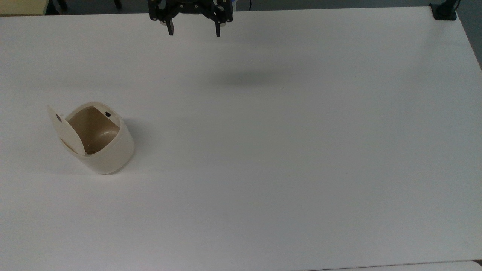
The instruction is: Close the trash bin
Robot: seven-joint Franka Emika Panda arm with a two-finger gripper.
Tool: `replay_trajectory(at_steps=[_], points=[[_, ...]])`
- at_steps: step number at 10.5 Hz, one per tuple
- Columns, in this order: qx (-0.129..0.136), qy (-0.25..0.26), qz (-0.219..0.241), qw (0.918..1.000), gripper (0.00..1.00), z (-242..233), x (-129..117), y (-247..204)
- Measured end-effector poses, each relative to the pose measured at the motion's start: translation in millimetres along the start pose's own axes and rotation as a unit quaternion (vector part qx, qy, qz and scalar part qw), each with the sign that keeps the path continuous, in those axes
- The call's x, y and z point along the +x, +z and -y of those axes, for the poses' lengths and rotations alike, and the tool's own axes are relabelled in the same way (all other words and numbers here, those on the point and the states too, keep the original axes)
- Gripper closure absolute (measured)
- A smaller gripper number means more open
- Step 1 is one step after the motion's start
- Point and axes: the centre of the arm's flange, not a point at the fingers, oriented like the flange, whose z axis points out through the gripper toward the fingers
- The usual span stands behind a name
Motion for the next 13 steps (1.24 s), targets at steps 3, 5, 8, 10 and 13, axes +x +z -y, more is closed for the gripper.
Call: replay_trajectory(at_steps=[3, 5, 8, 10, 13], points=[[-0.002, 0.002, 0.0, 1.0, 0.0, -2.3, 0.1, 0.0], [-0.002, 0.002, 0.0, 1.0, 0.0, -3.1, 0.1, 0.0], [-0.002, 0.002, 0.0, 1.0, 0.0, -2.7, 0.1, 0.2], [-0.002, 0.002, 0.0, 1.0, 0.0, -2.7, 0.1, 0.4], [-0.014, 0.0, -0.001, 0.9999, 0.05, -4.8, 0.4, 0.2]])
